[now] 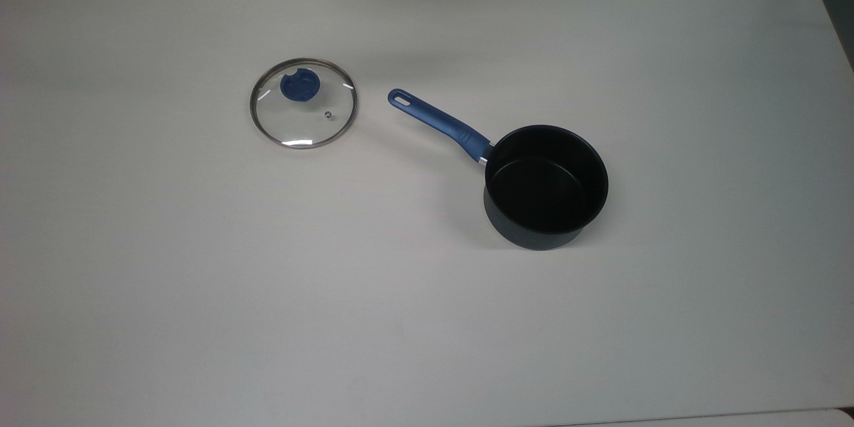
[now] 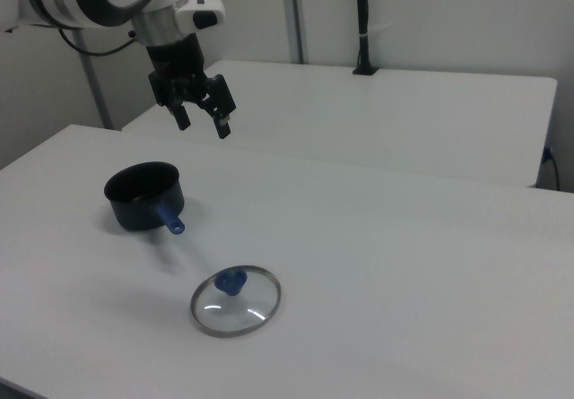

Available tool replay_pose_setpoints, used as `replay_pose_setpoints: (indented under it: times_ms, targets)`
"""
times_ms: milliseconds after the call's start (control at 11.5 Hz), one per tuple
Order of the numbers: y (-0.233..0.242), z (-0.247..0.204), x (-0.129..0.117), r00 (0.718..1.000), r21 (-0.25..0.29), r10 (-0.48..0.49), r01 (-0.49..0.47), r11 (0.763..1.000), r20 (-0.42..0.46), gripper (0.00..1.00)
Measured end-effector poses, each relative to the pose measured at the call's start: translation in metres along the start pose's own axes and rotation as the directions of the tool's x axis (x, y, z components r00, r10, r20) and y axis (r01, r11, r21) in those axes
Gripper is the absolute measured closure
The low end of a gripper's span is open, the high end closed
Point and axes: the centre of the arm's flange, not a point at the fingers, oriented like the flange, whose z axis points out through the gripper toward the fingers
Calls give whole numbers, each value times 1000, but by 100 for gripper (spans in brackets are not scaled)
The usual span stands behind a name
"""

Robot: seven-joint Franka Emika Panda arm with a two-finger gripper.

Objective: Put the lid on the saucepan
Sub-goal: 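Move the gripper down toward the glass lid's blue knob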

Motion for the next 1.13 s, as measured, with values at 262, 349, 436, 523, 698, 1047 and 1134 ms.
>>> replay_pose_setpoints:
  times_ms: [262,349,436,523,698,1047,1134]
  targets:
    - [-4,0,0,1000,1,-8,8,1000,1,0]
    - [-5,0,0,1000,1,-9,9,1000,2,0]
    - [-6,0,-1,1000,1,-10,10,1000,5,0]
    - [-6,1,-1,1000,1,-10,10,1000,10,0]
    - [-6,1,-1,1000,1,-11,11,1000,11,0]
    - [-2,3,-5,997,1,-56,56,998,44,0]
    - [2,5,-9,985,9,-156,156,988,72,0]
